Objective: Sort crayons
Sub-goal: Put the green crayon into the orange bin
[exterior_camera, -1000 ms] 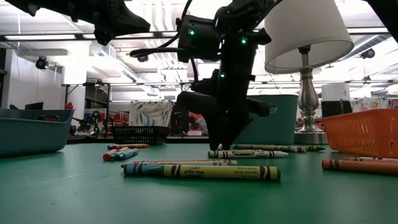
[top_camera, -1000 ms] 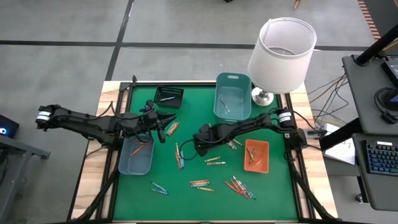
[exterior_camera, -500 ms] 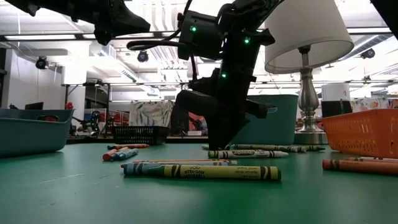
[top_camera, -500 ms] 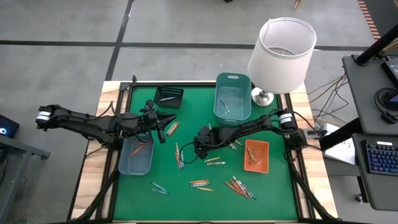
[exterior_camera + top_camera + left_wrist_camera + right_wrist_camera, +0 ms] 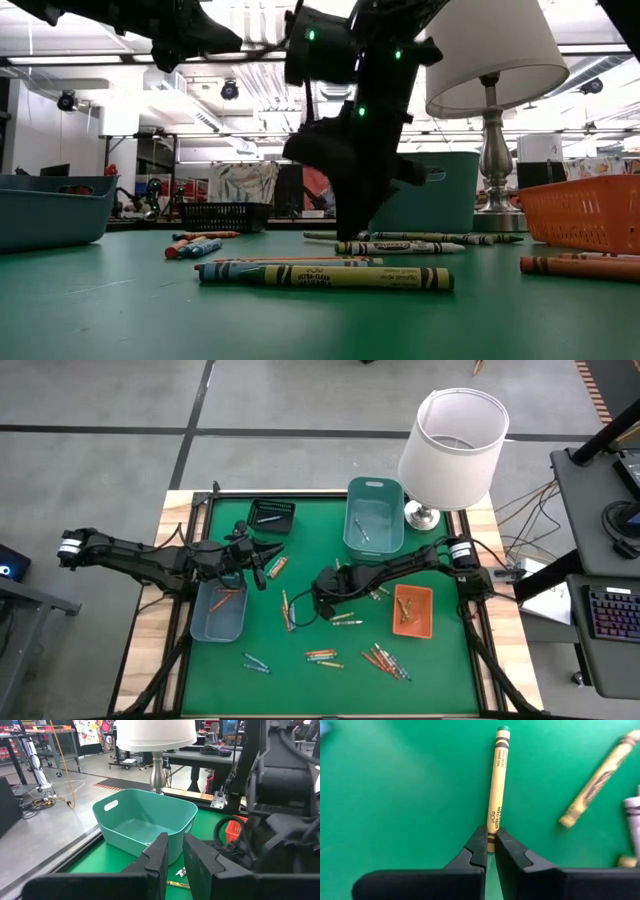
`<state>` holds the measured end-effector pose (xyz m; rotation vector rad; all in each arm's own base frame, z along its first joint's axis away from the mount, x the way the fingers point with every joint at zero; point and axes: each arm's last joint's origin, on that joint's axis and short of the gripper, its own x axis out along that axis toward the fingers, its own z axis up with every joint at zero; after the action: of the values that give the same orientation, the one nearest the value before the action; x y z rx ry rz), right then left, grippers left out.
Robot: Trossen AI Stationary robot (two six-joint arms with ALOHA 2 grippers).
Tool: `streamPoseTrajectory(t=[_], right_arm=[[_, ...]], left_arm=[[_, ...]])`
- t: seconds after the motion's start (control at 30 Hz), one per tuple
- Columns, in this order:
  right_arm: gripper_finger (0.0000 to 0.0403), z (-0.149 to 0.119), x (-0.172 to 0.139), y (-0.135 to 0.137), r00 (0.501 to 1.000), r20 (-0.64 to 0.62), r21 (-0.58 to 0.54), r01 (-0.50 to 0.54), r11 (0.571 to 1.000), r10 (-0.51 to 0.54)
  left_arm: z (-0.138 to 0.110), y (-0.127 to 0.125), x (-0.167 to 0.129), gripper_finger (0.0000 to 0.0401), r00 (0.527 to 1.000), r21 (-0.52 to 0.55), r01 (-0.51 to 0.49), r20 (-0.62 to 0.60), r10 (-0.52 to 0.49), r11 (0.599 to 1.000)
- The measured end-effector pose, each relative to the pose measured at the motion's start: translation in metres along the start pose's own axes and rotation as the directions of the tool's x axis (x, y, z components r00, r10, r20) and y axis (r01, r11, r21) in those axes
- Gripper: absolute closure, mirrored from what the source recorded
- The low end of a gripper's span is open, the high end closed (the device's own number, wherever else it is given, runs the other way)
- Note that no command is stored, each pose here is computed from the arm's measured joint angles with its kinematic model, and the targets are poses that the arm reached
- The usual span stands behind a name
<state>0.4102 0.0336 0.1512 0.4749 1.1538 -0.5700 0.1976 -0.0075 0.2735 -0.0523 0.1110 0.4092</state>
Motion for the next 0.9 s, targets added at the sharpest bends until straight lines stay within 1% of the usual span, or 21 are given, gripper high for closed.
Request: streamPoseTrajectory(t=[0.13, 0.23, 0.33, 0.4, 0.57, 0.67, 0.73, 0.9], right_arm=[[0.039, 0.005, -0.026, 0.001, 0.998, 0.032, -0.04, -0.061, 0.997, 0.062], [0.039, 0.004, -0.046, 0.002, 0.995, 0.052, -0.09, -0.084, 0.992, 0.089], [0.039, -0.001, -0.07, 0.003, 0.991, 0.061, -0.154, -0.112, 0.982, 0.123], [0.039, -0.005, -0.089, 0.003, 0.986, 0.076, -0.18, -0.133, 0.975, 0.149], [0.039, -0.02, -0.131, -0.003, 0.981, 0.088, -0.238, -0.149, 0.96, 0.174], [0.039, -0.034, -0.151, -0.008, 0.982, 0.069, -0.261, -0.153, 0.953, 0.176], [0.039, -0.045, -0.16, -0.013, 0.988, 0.036, -0.261, -0.137, 0.956, 0.152], [0.039, -0.076, -0.174, -0.026, 0.995, -0.03, -0.21, -0.097, 0.973, 0.093]], left_arm=[[0.0, 0.0, 0.0, 0.0361, 1.0, -0.02, 0.0, 0.0, 0.0, 1.0], [0.0, 0.0, 0.0, 0.0361, 1.0, -0.04, 0.0, -0.001, 0.0, 0.999], [0.0, 0.0, 0.0, 0.0361, 1.0, -0.053, 0.001, -0.001, -0.001, 0.999], [0.0, 0.0, 0.0, 0.0361, 1.0, -0.064, 0.001, -0.001, -0.001, 0.998], [0.0, 0.0, 0.0, 0.0361, 1.0, -0.093, 0.003, -0.001, -0.003, 0.996], [0.0, -0.001, 0.0, 0.0361, 1.0, -0.105, 0.004, -0.001, -0.005, 0.994], [0.0, -0.001, 0.0, 0.0361, 1.0, -0.108, 0.006, -0.001, -0.006, 0.994], [0.0, -0.001, -0.001, 0.0361, 1.0, -0.115, 0.009, -0.001, -0.009, 0.993]])
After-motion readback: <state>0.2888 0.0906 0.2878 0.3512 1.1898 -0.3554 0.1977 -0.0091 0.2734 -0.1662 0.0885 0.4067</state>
